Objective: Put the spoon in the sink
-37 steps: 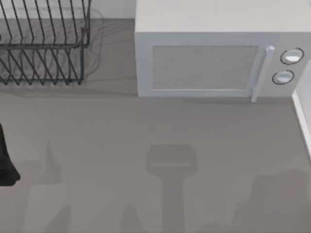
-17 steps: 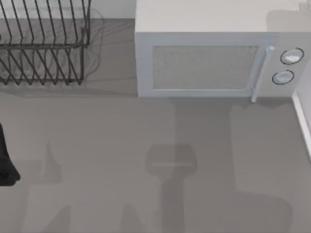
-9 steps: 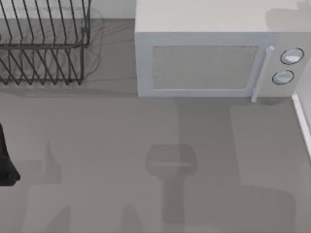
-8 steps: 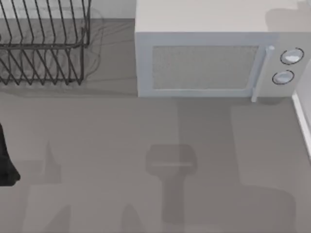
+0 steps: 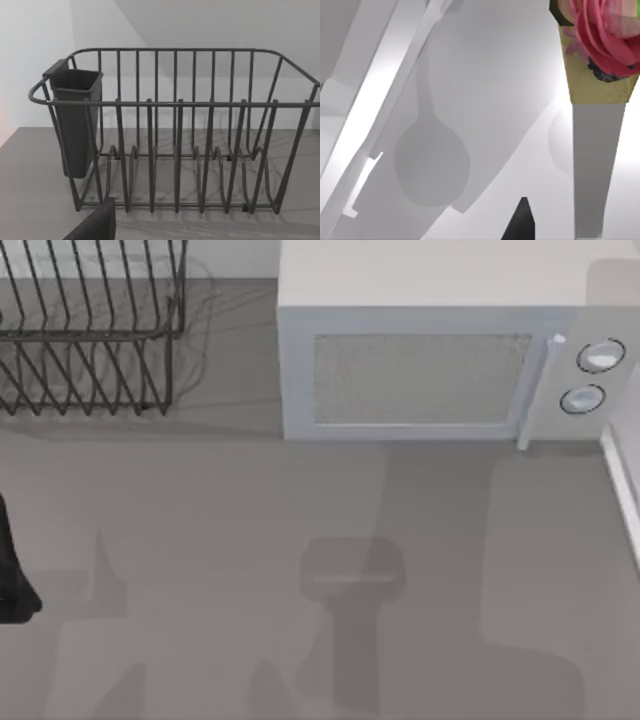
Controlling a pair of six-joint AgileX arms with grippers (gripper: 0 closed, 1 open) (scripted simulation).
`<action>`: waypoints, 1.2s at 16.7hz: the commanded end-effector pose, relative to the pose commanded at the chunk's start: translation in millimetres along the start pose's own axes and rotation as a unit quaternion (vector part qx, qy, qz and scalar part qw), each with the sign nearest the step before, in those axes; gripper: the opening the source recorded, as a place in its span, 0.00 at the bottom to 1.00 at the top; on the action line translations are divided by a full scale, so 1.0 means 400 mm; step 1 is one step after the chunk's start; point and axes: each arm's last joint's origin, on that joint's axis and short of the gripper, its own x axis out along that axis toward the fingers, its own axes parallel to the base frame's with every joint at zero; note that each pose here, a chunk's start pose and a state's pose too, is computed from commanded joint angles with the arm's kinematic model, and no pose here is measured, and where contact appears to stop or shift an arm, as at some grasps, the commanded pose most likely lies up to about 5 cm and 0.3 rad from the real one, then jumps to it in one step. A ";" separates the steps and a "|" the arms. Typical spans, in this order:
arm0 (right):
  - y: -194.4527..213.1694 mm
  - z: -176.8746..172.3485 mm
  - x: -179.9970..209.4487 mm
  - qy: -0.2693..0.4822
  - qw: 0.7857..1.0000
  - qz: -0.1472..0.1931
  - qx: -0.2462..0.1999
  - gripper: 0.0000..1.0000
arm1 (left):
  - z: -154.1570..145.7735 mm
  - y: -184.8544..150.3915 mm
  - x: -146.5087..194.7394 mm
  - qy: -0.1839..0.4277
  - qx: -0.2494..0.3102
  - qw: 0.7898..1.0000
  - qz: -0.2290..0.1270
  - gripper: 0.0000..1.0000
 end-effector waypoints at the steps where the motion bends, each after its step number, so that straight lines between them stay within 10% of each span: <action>1: 0.001 -0.001 0.012 0.000 1.000 0.000 0.000 0.00 | 0.000 0.000 0.000 0.000 0.000 1.000 0.000 1.00; 8: 0.005 -0.002 0.027 -0.006 1.000 -0.005 -0.002 0.00 | 0.000 0.000 0.000 0.000 0.000 1.000 0.000 1.00; 20: 0.005 -0.002 0.027 -0.006 1.000 -0.005 -0.002 0.90 | 0.000 0.000 0.000 0.000 0.000 1.000 0.000 1.00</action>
